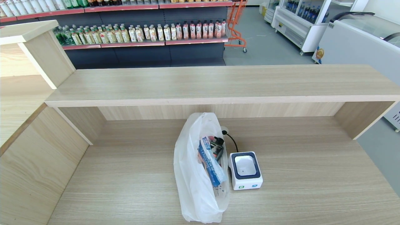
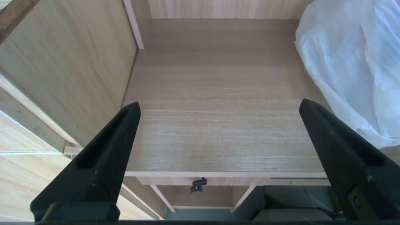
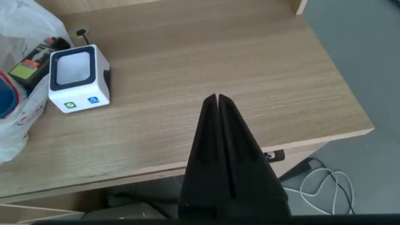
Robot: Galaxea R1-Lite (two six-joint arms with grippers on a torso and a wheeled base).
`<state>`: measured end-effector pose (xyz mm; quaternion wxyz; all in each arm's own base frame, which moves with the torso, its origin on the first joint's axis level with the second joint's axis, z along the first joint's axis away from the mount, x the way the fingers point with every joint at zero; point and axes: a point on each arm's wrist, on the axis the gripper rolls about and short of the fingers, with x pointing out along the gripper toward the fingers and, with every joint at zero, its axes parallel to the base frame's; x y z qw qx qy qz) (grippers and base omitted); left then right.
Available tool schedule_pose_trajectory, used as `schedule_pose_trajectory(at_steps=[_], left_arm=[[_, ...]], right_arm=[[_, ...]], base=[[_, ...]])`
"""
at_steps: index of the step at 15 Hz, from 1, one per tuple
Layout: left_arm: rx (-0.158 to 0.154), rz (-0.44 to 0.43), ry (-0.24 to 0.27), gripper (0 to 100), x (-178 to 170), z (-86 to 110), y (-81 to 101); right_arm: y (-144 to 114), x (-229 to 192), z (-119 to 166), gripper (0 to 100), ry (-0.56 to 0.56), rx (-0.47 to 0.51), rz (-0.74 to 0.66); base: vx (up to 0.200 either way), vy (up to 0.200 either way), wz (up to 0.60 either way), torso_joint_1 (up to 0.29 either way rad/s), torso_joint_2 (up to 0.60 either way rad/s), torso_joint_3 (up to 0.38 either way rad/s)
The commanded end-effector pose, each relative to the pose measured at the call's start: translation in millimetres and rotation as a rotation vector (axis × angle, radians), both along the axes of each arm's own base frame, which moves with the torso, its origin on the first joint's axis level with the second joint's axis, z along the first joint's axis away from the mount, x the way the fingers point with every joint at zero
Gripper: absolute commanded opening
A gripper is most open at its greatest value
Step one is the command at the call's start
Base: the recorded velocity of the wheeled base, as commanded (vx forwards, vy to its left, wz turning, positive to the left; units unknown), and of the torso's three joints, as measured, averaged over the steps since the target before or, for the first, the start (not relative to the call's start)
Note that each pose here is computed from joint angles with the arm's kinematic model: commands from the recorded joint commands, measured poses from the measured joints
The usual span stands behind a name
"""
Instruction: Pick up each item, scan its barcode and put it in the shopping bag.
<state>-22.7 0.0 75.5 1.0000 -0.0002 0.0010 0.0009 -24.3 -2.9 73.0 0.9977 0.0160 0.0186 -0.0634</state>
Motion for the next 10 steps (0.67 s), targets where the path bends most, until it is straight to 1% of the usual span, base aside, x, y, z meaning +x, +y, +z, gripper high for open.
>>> schedule_pose_trajectory(at_steps=[1,3,4,9,10], left_arm=[[0.002,0.000,-0.002,100,-0.1,0.0,0.0],[-0.001,0.000,0.000,100,0.0,0.0,0.0],[0.003,0.001,0.000,100,0.0,0.0,0.0],[0.003,0.001,-0.002,100,-0.1,0.0,0.0],[0.003,0.001,-0.002,100,-0.1,0.0,0.0]], right_arm=[[0.0,0.2,0.0,0,0.005,0.001,0.000],[0.0,0.2,0.0,0,0.005,-0.001,0.000],[0.0,0.2,0.0,0,0.005,-0.001,0.000],[0.0,0.2,0.0,0,0.005,0.001,0.000],[0.0,0.2,0.0,0,0.005,0.001,0.000]], base=[[0.000,0.000,0.00,0.000,0.00,0.000],[0.000,0.000,0.00,0.000,0.00,0.000],[0.000,-0.200,0.00,-0.002,0.00,0.007],[0.000,-0.200,0.00,0.004,0.00,0.004],[0.000,0.000,0.00,0.000,0.00,0.000]])
